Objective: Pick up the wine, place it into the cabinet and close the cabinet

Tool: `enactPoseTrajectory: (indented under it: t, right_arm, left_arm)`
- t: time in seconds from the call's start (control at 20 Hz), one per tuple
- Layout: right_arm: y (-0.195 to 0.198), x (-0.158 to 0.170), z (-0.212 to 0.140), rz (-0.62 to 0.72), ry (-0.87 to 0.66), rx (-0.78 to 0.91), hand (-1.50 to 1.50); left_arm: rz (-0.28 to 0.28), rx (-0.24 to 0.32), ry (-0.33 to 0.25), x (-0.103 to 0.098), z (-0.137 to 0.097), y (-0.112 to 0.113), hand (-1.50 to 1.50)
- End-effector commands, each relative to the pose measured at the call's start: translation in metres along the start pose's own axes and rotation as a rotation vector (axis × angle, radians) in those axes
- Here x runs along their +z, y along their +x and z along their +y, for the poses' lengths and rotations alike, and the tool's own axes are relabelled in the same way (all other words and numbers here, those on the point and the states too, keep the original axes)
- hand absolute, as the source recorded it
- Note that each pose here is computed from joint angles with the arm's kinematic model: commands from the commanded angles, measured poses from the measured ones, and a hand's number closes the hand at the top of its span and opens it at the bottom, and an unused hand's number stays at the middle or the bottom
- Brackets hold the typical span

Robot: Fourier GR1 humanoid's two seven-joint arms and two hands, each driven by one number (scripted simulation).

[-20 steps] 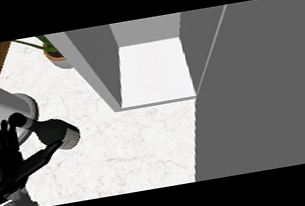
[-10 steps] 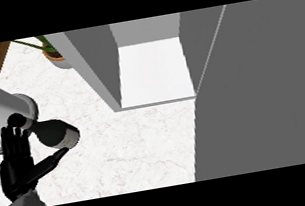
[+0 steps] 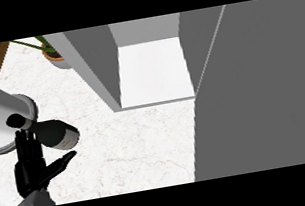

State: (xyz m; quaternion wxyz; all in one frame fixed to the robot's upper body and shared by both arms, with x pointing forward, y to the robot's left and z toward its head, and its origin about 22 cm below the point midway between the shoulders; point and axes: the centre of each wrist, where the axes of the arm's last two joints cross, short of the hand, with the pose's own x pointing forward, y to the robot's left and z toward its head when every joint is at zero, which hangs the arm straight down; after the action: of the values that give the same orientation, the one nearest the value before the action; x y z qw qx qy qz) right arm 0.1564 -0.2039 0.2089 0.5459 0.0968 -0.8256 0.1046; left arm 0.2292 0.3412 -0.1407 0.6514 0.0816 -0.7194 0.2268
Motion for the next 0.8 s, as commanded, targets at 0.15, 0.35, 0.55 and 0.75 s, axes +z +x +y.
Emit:
enactPoseTrajectory:
  t: [0.15,0.35,0.55,0.75]
  right_arm:
    - [0.014,0.002,0.008,-0.022,0.037,-0.039,-1.50]
    - [0.010,0.015,-0.001,-0.044,0.035,-0.025,-1.50]
    - [0.013,0.022,0.003,-0.022,0.037,-0.045,-1.50]
    - [0.002,0.010,0.002,-0.008,0.031,-0.034,-1.50]
  left_arm:
    - [0.030,0.099,-0.032,0.006,-0.011,-0.020,-1.50]
    - [-0.011,0.109,-0.028,-0.007,0.002,-0.011,-1.50]
    - [-0.037,0.109,-0.050,-0.009,-0.024,-0.017,-1.50]
    - [-0.044,0.125,-0.068,-0.009,-0.025,-0.019,-1.50]
